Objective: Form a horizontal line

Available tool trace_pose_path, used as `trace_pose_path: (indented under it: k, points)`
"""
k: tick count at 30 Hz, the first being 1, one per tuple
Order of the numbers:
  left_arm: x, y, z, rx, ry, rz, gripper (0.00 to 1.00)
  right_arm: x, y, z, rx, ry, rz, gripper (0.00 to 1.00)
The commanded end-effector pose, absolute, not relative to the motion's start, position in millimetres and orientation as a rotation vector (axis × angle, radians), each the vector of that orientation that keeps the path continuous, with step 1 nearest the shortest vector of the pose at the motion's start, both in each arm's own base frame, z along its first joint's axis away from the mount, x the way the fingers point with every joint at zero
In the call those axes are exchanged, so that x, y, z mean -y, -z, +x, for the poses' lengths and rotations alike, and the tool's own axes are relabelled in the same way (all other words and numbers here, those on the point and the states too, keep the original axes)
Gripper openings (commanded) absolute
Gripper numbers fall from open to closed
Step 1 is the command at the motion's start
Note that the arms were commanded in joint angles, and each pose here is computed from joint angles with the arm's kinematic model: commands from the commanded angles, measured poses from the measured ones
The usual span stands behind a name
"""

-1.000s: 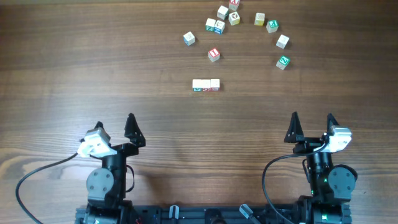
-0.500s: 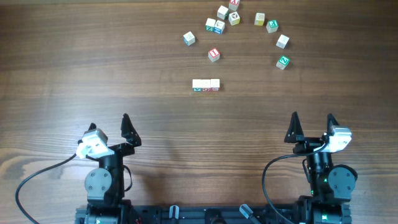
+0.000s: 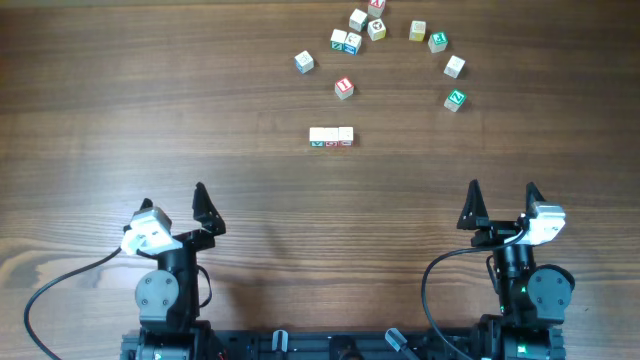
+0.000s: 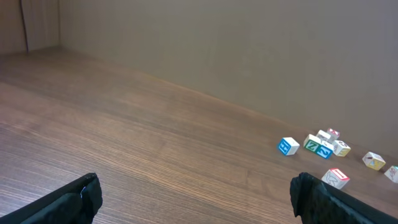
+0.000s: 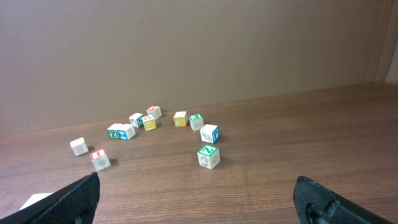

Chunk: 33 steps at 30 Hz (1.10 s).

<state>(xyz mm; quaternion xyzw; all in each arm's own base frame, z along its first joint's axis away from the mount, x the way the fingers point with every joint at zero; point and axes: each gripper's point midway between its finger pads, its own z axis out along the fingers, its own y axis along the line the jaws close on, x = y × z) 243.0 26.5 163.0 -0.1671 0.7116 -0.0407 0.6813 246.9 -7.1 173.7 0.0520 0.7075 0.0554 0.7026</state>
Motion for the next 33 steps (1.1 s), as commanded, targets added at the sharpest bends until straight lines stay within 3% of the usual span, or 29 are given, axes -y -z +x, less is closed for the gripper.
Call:
trace_pose_path:
  k: [1, 33]
  points:
    - [-25.7, -162.0, 243.2, -1.596, 0.084, -0.353, 1.0, 1.6, -176.8, 246.4, -1.562, -0.13, 0.078, 1.0]
    - [-24.9, -162.0, 243.3, -1.597, 0.086, -0.35, 1.0, -6.8, -176.8, 246.3, -1.564, -0.156, 0.052, 1.0]
